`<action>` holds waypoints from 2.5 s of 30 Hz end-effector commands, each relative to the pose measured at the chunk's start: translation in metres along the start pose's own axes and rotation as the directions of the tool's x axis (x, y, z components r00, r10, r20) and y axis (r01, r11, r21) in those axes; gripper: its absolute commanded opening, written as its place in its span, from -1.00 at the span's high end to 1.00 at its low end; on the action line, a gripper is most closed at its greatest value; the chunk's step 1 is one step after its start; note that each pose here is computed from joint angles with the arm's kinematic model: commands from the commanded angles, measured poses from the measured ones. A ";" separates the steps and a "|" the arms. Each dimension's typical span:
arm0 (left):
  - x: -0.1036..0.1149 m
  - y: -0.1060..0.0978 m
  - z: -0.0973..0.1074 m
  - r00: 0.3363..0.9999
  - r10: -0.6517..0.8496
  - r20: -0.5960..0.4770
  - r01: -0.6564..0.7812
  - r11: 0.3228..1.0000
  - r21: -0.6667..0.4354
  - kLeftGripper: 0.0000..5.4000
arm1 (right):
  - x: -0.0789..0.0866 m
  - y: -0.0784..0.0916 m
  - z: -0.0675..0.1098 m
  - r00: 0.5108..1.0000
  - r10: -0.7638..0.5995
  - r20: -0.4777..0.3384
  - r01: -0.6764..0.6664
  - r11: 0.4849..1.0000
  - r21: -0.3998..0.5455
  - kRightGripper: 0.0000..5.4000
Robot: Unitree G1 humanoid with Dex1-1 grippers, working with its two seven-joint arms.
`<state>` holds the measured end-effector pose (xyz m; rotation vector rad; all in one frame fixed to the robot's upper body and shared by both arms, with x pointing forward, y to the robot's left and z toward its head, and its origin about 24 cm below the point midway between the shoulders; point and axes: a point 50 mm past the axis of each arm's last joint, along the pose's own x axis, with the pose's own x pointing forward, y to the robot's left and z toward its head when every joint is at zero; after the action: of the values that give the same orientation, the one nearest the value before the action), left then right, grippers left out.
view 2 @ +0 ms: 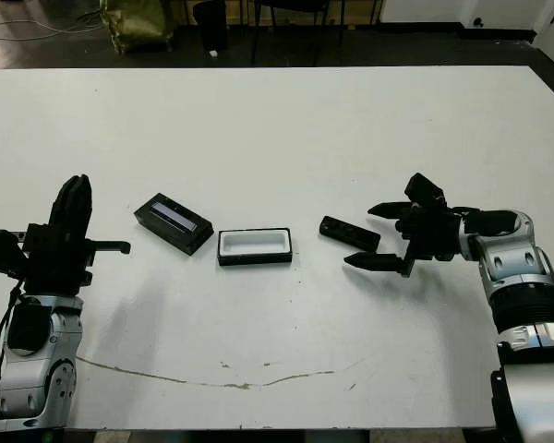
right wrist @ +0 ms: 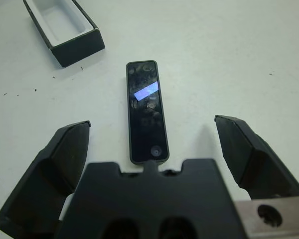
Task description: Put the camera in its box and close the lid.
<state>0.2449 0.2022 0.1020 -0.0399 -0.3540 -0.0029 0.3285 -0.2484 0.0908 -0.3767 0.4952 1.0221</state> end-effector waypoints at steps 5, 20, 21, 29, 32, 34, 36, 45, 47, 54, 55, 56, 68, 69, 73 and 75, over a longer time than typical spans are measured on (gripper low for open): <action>-0.003 0.003 -0.005 0.999 0.008 -0.033 -0.007 1.000 0.010 1.00 | 0.003 0.005 -0.009 1.000 0.006 -0.025 -0.006 1.000 0.021 -0.77; -0.003 0.003 -0.004 0.999 0.012 -0.033 -0.012 1.000 0.006 1.00 | 0.005 0.006 -0.007 0.990 -0.057 -0.133 0.042 0.993 -0.107 0.51; -0.003 0.003 -0.004 0.999 0.014 -0.034 -0.014 1.000 0.007 1.00 | 0.004 0.006 -0.006 0.988 -0.066 -0.142 0.048 0.991 -0.128 0.59; -0.003 0.003 -0.004 0.999 0.021 -0.038 -0.021 1.000 0.011 1.00 | 0.004 0.006 -0.008 0.985 -0.068 -0.160 0.045 0.988 -0.144 0.89; -0.003 0.003 -0.004 0.999 0.021 -0.036 -0.020 1.000 0.017 1.00 | 0.003 0.006 -0.007 0.987 -0.060 -0.151 0.037 0.987 -0.155 0.89; -0.003 0.003 -0.004 0.999 0.020 -0.034 -0.019 1.000 0.017 1.00 | 0.002 0.005 -0.007 0.987 -0.061 -0.148 0.039 0.989 -0.143 0.89; -0.003 0.003 -0.004 0.999 0.023 -0.036 -0.022 1.000 0.012 1.00 | 0.001 0.002 -0.007 0.991 -0.055 -0.121 0.042 0.993 -0.108 0.89; -0.004 0.004 -0.005 0.999 0.018 -0.031 -0.017 1.000 0.022 1.00 | -0.007 -0.011 0.020 0.997 -0.032 0.072 0.036 0.998 -0.044 0.92; -0.004 0.004 -0.005 0.999 0.020 -0.033 -0.019 1.000 0.022 1.00 | -0.006 -0.014 0.028 0.989 0.042 0.142 -0.044 0.999 0.013 0.92; -0.005 0.002 -0.006 0.999 0.020 -0.037 -0.019 1.000 0.022 1.00 | 0.002 -0.015 0.065 0.929 0.213 0.303 -0.230 0.973 0.022 0.92; -0.005 0.002 -0.006 0.999 0.022 -0.037 -0.021 0.999 0.024 1.00 | 0.005 -0.014 0.070 0.921 0.243 0.305 -0.258 0.966 0.008 0.92; -0.005 0.002 -0.006 0.999 0.021 -0.039 -0.020 0.999 0.026 1.00 | 0.010 -0.012 0.074 0.914 0.272 0.301 -0.284 0.959 -0.006 0.92; -0.004 -0.001 -0.007 0.999 0.011 -0.038 -0.010 1.000 0.023 1.00 | 0.060 0.016 0.103 0.865 0.500 0.047 -0.485 0.856 -0.182 0.92; -0.004 -0.001 -0.007 0.999 0.011 -0.038 -0.010 1.000 0.022 1.00 | 0.064 0.019 0.103 0.860 0.509 0.034 -0.496 0.850 -0.177 0.92; -0.004 -0.001 -0.007 0.999 0.009 -0.041 -0.008 1.000 0.027 1.00 | 0.074 0.029 0.102 0.851 0.526 0.009 -0.514 0.835 -0.196 0.92; -0.004 0.000 -0.007 0.999 0.010 -0.044 -0.009 1.000 0.027 1.00 | 0.076 0.031 0.101 0.859 0.511 0.006 -0.500 0.843 -0.198 0.92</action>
<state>0.2450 0.1994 0.1007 -0.0214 -0.3474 0.0019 0.3582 -0.1268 0.1394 -0.3969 0.4173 1.6168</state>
